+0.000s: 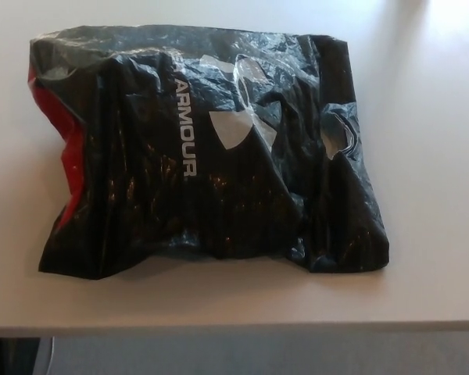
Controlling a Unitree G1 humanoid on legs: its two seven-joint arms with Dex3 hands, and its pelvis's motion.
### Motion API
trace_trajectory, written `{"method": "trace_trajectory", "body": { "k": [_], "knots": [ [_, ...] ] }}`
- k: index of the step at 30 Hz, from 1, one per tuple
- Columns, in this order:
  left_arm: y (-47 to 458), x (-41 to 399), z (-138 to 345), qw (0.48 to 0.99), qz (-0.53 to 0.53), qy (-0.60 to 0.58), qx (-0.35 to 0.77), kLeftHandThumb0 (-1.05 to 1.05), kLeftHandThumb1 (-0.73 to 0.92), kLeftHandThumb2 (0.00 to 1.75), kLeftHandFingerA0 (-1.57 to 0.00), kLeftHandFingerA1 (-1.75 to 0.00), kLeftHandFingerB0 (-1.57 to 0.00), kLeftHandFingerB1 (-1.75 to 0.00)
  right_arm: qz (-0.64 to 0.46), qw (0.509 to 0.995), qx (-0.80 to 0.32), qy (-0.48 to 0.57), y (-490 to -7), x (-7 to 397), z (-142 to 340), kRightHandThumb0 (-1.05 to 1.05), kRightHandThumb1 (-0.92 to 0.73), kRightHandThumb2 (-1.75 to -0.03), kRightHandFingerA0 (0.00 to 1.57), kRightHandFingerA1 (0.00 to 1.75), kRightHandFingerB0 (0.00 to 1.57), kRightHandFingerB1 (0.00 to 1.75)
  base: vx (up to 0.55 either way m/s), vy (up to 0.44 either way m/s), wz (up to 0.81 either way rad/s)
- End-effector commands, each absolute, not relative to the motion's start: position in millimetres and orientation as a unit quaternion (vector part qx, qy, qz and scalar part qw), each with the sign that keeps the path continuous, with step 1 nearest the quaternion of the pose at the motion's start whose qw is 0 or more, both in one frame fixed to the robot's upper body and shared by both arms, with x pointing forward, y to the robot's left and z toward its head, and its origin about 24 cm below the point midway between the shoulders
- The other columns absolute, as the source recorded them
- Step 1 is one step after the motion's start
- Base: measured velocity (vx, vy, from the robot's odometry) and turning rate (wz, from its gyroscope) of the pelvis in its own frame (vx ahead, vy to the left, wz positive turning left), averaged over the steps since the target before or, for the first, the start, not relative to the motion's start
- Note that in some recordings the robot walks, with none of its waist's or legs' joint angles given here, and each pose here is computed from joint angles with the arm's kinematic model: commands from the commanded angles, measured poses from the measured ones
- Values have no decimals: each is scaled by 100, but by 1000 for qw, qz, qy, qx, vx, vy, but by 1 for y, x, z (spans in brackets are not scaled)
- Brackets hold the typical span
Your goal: A plastic bag is kept in the middle of the desk and the robot uses both its hands to grab the bag from the left and right and brings its hands close together to compress the bag
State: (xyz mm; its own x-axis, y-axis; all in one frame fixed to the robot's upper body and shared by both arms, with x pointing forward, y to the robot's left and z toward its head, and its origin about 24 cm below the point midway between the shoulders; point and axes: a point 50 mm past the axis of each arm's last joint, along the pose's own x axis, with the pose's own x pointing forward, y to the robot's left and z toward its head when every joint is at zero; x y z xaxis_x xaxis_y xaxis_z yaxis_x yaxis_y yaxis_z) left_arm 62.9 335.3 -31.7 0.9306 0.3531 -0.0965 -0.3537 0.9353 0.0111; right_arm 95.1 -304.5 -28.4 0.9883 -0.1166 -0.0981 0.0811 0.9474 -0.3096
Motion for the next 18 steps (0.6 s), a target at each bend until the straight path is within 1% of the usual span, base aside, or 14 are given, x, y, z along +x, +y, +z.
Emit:
{"method": "trace_trajectory", "body": {
  "k": [1, 2, 6, 7, 8, 10, 11, 12, 13, 14, 15, 16, 17, 18],
  "knots": [
    [333, 64, -21, 991, 134, 4, -12, -82, 77, 107, -6, -42, -6, -37, -13, 988, -142, 54, -301, 91, -20, -79, -79, -112, 0, 35, 7, 28, 0, 0, 0],
    [332, 65, -19, 991, 133, -2, -8, -82, 78, 108, -7, -43, -5, -38, -10, 988, -141, 58, -299, 89, -18, -80, -79, -112, 1, 33, 7, 26, 0, 0, 0],
    [332, 64, -13, 992, 127, -15, -1, -79, 79, 108, -3, -41, -6, -36, -6, 989, -132, 63, -294, 85, -15, -78, -76, -111, 0, 35, 8, 28, 0, 0, 0],
    [332, 65, -12, 992, 127, -19, 1, -79, 80, 108, -5, -42, -2, -36, -5, 989, -132, 62, -294, 86, -15, -78, -76, -110, 0, 35, 9, 28, 0, 0, 0],
    [331, 65, -12, 992, 126, -20, -1, -75, 76, 107, -7, -43, -3, -37, -4, 989, -134, 60, -294, 87, -13, -78, -75, -111, 0, 35, 10, 29, 0, 0, 0],
    [330, 65, -13, 992, 125, -22, -8, -77, 77, 107, -4, -42, -6, -36, 0, 989, -140, 57, -295, 90, -11, -80, -76, -111, 0, 34, 9, 28, 0, 0, 0],
    [330, 64, -13, 992, 125, -24, -8, -78, 77, 107, -4, -42, -10, -36, 1, 988, -143, 56, -295, 91, -10, -81, -77, -111, 0, 34, 10, 28, 0, 0, 0],
    [330, 65, -13, 992, 123, -23, -4, -66, 73, 109, -2, -43, -7, -37, -1, 988, -145, 56, -296, 90, -11, -82, -76, -110, 0, 33, 10, 27, 0, 0, 0],
    [330, 64, -13, 992, 120, -22, -1, -71, 92, 77, -10, -32, -10, -22, 1, 987, -148, 56, -296, 91, -10, -82, -76, -110, 0, 34, 9, 27, 0, 0, 0],
    [330, 64, -14, 992, 121, -21, 1, -65, 92, 72, -11, -31, -9, -23, 3, 987, -151, 55, -297, 91, -10, -79, -76, -109, 0, 34, 11, 28, 0, 0, 0],
    [329, 63, -14, 992, 124, -20, 0, -65, 92, 72, -11, -31, -9, -23, 6, 986, -155, 55, -298, 91, -10, -79, -76, -109, 0, 34, 11, 28, 0, 0, 0],
    [328, 63, -14, 992, 123, -21, 1, -72, 92, 74, -11, -32, -12, -22, 5, 987, -154, 56, -298, 91, -10, -79, -75, -109, 0, 35, 13, 28, 0, 0, 0],
    [328, 63, -13, 992, 122, -22, 1, -67, 73, 109, -3, -43, -7, -37, 6, 987, -153, 56, -298, 91, -10, -78, -75, -109, 0, 35, 12, 28, 0, 0, 0],
    [327, 63, -13, 992, 122, -23, 1, -66, 74, 109, -3, -43, -6, -37, 6, 987, -154, 56, -298, 91, -10, -74, -89, -72, 6, 28, 8, 22, 0, 0, 0]
  ]
}}
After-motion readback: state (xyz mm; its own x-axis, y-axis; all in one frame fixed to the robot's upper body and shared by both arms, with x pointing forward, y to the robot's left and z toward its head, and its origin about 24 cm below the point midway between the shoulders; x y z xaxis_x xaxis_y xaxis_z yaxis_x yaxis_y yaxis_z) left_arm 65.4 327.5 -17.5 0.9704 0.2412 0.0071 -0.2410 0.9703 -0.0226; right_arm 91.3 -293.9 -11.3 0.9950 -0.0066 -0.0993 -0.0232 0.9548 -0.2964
